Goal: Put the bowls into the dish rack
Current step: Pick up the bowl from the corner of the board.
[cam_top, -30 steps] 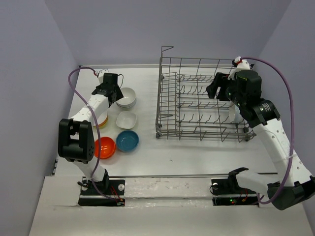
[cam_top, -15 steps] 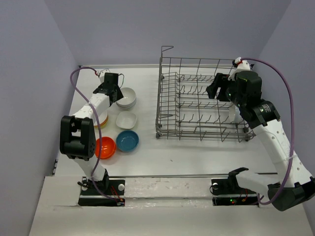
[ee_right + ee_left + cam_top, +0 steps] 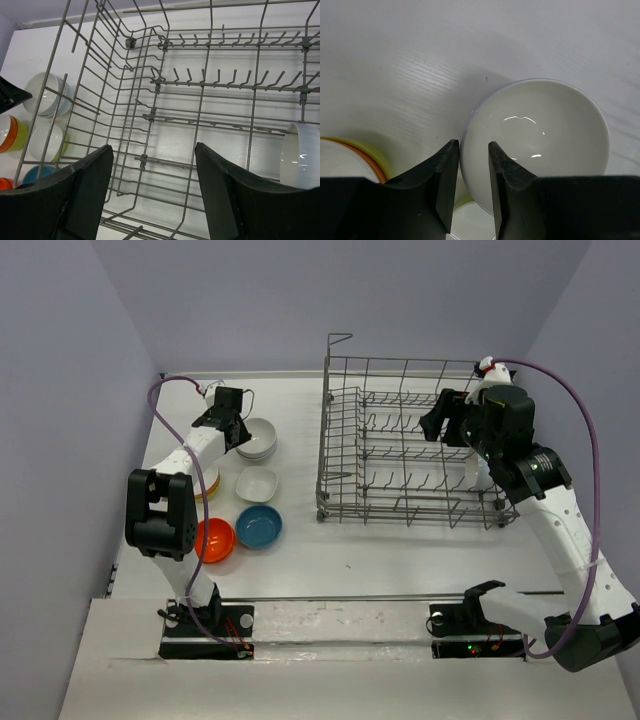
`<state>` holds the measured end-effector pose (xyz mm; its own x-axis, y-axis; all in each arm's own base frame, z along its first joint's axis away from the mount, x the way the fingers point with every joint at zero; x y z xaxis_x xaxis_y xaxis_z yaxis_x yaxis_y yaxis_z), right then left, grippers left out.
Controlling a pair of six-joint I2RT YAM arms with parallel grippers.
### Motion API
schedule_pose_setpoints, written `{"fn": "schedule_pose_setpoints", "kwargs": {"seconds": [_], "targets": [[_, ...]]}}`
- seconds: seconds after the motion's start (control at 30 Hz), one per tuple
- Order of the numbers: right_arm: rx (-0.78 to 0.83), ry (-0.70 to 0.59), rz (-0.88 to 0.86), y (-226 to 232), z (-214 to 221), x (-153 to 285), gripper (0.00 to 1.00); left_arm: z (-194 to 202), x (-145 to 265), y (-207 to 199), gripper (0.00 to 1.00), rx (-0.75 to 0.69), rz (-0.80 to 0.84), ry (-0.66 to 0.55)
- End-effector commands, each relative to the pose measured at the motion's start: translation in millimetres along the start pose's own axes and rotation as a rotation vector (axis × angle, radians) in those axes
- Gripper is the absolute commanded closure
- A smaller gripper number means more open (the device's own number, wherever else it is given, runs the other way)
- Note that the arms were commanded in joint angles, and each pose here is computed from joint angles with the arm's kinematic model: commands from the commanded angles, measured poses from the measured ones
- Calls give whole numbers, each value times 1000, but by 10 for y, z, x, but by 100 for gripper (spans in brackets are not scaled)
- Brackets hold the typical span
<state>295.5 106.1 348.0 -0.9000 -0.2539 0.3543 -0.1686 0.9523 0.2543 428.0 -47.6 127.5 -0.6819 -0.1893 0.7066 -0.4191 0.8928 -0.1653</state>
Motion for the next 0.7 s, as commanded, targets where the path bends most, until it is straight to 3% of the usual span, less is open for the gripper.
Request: {"fn": "schedule_pose_setpoints", "kwargs": {"seconds": [0.0,0.3,0.67], "targets": [[9,-59,-26,47,-93,48,28,-164,69,-54,61,25,26,-38],[11,-55,-28,45,-72,51,27,-135,73,-54,67,21,30,-30],[12,-54,-26,40,-66,54,27,-85,60,-33,67,22,21,-20]]}}
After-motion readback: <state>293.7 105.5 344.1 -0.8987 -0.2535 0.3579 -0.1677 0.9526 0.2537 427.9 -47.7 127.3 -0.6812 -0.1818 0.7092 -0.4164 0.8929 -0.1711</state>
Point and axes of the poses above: each gripper's point midway between its finger pads, its own x axis back along the fingers, its own y axis along the line the jaws close on, z = x × y, the point moved 3 cm from there along x, back along the fingers, and after that the axes turned 2 degrees about x, right-handed, at the moved point
